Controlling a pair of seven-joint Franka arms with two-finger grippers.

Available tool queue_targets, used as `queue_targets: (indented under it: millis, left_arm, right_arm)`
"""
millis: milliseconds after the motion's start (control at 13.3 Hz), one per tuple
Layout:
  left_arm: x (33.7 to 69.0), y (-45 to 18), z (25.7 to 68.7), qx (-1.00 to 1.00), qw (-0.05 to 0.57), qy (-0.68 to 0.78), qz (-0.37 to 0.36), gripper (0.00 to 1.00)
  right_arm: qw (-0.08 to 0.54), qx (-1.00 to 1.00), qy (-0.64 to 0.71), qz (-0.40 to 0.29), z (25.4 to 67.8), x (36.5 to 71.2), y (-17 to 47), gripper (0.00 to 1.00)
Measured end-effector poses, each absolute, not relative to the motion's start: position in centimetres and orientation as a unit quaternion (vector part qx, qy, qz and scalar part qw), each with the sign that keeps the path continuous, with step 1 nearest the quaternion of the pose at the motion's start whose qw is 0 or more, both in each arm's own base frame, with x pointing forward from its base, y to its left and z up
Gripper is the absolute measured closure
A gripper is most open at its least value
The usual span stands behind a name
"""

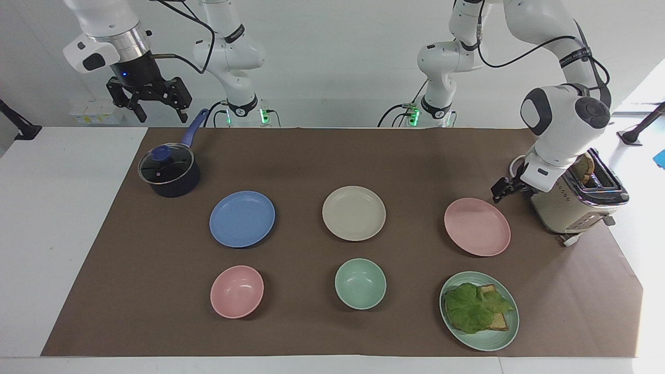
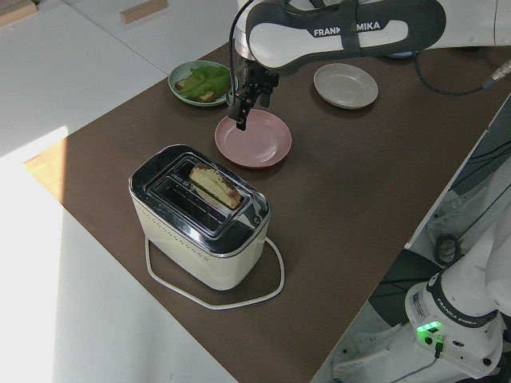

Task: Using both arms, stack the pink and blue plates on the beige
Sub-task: 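Grip the rim of the large pink bowl with the left gripper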

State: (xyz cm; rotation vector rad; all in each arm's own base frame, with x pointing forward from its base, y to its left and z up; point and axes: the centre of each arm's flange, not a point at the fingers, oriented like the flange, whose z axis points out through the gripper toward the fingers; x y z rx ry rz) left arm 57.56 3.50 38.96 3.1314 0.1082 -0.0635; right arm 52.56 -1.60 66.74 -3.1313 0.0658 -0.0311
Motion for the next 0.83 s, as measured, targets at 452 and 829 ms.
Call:
queue_targets:
  millis: [452,829]
  left_arm:
    - [58.1,5.0,33.0,0.998,0.006,0.052,-0.027,0.00]
    - [58.0,5.1,32.2,0.996,0.006,0.078,-0.034,0.11]
  right_arm:
    - [0.005,-1.000,0.021,-0.011,66.8,52.8,-1.6,0.00]
    - [0.005,-1.000,0.021,-0.012,66.9,52.8,-1.6,0.00]
